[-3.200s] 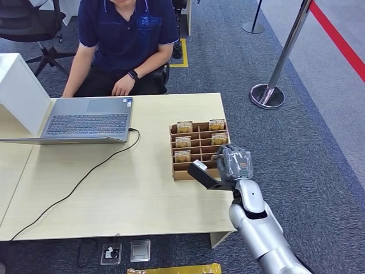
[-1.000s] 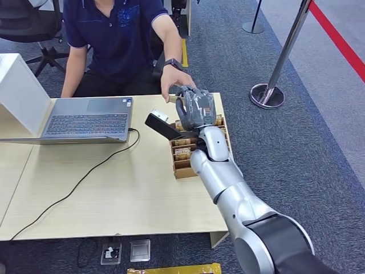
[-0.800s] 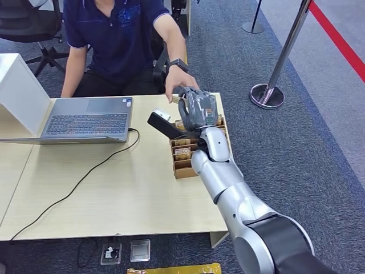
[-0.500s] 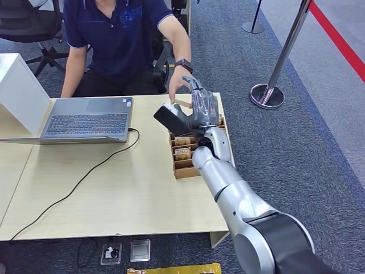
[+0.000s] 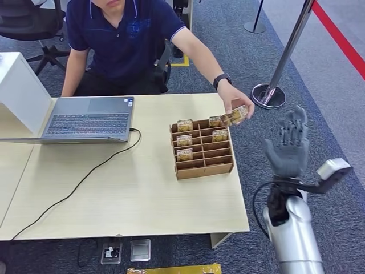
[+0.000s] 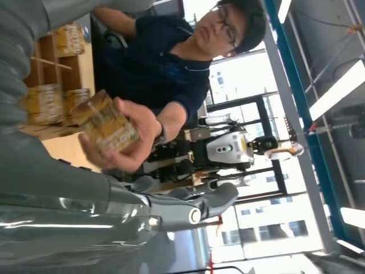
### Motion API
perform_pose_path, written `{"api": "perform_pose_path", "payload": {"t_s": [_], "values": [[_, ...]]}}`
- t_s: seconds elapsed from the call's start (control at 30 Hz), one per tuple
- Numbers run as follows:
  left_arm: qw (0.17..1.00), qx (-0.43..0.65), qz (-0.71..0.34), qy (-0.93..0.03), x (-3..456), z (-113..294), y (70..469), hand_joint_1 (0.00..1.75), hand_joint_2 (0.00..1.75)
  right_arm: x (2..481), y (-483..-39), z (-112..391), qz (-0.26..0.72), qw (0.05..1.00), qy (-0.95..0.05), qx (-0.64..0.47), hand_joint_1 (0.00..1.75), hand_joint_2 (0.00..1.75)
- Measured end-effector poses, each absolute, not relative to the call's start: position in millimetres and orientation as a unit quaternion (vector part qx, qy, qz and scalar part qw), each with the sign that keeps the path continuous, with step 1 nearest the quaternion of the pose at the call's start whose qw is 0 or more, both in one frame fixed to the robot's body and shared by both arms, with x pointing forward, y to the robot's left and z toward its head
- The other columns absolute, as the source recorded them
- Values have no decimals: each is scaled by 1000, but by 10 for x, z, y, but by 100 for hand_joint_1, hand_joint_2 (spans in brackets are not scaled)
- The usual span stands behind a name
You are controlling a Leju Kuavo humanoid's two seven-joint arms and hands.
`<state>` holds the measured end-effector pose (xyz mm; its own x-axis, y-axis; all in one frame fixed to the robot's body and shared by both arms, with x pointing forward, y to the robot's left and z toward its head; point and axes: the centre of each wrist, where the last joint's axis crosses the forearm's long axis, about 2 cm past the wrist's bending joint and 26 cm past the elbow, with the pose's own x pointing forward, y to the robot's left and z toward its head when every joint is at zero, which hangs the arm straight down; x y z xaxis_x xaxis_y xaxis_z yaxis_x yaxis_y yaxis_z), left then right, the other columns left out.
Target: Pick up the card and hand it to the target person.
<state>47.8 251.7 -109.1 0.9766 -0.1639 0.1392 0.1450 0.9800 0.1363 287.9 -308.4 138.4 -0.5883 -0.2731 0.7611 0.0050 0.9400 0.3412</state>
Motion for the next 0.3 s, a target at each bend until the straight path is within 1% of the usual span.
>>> {"api": "perform_pose_path", "payload": {"t_s": [0.07,0.17,0.3], "values": [[992,63,-81,-69,455,-1094,2518,0,0,2554,-3443,1314,-179,435,-877,101,0,175],[992,63,-89,-63,448,-1095,2517,0,0,2164,-3890,1304,-183,424,-879,116,0,175],[992,61,-97,-59,444,-1096,2519,0,0,1837,-4237,1300,-185,428,-881,85,0,175]]}}
